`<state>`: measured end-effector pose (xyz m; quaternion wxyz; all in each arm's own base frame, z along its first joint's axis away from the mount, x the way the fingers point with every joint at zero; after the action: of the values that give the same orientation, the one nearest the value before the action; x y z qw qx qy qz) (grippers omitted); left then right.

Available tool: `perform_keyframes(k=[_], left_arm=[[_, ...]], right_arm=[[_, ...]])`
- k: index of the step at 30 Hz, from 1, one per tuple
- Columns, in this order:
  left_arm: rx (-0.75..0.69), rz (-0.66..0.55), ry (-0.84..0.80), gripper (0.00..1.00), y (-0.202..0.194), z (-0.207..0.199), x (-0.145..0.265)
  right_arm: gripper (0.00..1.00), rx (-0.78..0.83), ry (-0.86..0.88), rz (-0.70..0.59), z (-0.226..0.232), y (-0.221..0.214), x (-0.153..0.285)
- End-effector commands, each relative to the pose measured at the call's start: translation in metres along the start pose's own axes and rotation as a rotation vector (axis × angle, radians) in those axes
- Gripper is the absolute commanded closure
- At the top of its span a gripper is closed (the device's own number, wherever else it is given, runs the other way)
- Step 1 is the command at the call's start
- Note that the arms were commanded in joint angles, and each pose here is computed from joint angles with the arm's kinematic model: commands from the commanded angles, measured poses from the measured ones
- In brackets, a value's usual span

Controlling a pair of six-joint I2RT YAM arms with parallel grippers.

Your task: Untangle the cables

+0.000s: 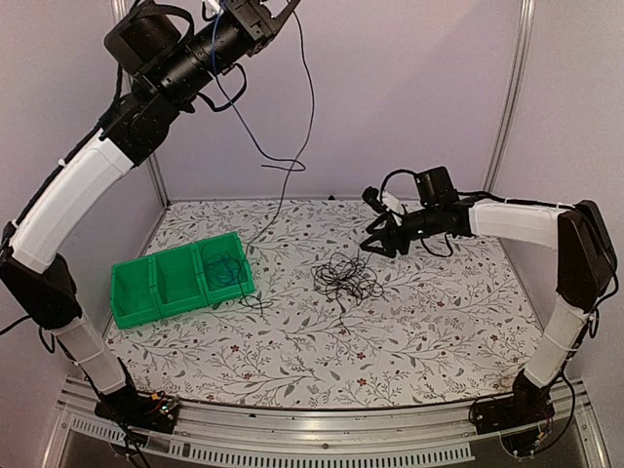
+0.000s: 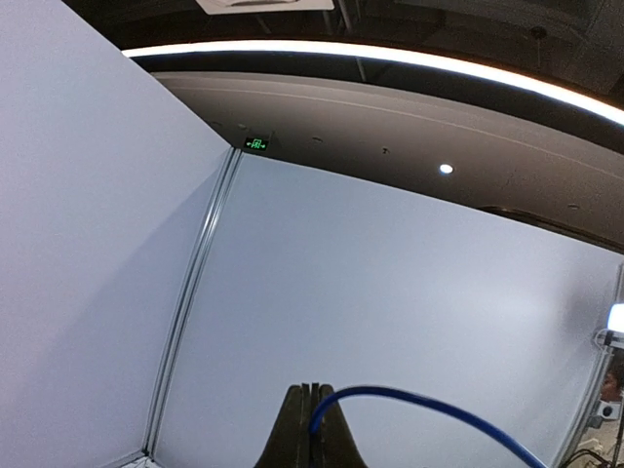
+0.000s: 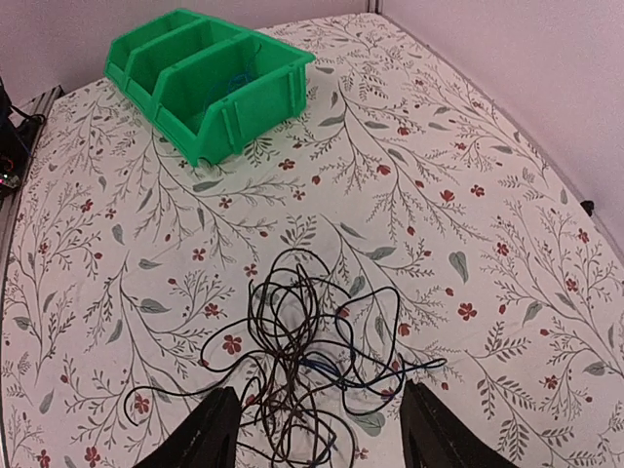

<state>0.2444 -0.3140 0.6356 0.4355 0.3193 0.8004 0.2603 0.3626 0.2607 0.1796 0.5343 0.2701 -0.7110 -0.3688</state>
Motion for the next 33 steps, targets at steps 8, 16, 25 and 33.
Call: perform_keyframes(k=[8,16,25,33], left_arm=[[0.035,0.039,0.003,1.0,-0.015,0.004,0.003],[0.048,0.061,-0.025,1.0,-0.022,0.011,-0.008],[0.047,0.055,-0.028,1.0,-0.02,0.013,-0.01],[0.058,0.045,-0.048,1.0,-0.016,0.011,-0.011]], right_arm=[[0.33,0.159,0.073,-0.272,0.02,0.13,0.045],[0.25,0.205,0.134,-0.401,0.02,0.178,0.045],[0.34,0.208,0.172,-0.366,0.032,0.161,0.044],[0.25,0.209,0.313,-0.351,0.065,0.145,0.037]])
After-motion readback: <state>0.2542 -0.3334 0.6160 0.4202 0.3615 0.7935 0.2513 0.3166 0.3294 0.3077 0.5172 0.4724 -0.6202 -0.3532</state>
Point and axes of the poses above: each gripper's point midway between its finger pads, its own x axis back along the fingers, its own z axis along the line the jaws close on, y = z × x, the point moved 6 cm from there along x, back along the fingers, and after that the axes turned 12 degrees about x, right-handed, at the moved point
